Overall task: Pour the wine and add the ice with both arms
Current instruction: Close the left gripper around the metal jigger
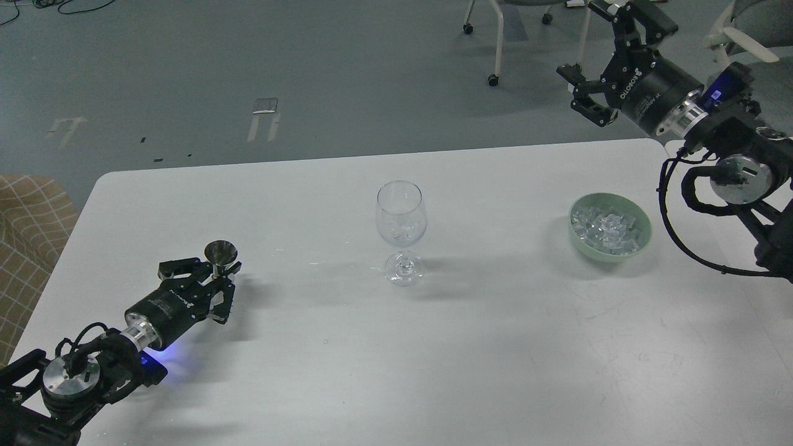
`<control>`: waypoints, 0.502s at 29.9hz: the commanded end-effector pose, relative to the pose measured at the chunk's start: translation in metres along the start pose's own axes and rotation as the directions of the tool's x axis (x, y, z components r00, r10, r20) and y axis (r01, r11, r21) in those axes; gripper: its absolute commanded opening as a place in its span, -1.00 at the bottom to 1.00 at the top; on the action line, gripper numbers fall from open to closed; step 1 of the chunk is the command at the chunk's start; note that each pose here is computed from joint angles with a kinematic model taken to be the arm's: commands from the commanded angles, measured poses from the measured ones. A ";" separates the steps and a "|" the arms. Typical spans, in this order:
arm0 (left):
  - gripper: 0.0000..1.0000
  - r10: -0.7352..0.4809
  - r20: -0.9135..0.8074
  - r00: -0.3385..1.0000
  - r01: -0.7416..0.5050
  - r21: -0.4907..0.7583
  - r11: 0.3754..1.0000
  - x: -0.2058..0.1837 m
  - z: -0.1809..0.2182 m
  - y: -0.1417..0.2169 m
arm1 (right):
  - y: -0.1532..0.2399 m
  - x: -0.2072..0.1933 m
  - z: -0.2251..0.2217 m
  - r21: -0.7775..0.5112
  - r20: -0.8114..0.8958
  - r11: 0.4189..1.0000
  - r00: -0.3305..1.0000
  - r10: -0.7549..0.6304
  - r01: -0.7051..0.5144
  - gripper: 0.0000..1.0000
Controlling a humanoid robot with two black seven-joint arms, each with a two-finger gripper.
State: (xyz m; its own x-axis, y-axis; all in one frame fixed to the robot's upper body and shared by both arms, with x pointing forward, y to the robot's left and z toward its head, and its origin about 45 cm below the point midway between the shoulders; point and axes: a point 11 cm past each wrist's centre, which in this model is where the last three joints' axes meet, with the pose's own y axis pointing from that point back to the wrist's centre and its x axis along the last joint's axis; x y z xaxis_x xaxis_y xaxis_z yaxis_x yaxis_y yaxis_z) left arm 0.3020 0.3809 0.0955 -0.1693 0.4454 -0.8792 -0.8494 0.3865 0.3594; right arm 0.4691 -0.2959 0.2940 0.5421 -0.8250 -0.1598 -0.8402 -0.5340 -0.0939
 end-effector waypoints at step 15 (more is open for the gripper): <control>-0.97 -0.073 0.038 0.997 0.074 -0.010 0.997 -0.033 0.017 -0.019 | 0.001 0.000 0.001 -0.001 0.002 1.000 1.000 0.002 -0.002 1.00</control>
State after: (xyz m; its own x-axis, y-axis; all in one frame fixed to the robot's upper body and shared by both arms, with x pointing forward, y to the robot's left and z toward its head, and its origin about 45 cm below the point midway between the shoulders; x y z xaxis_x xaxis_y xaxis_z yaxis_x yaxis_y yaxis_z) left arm 0.3244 0.3755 0.1155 -0.1102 0.4469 -0.8878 -0.8606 0.4040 0.3102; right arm 0.4684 -0.2958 0.2917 0.5413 -0.8248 -0.1630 -0.8407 -0.5338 -0.0908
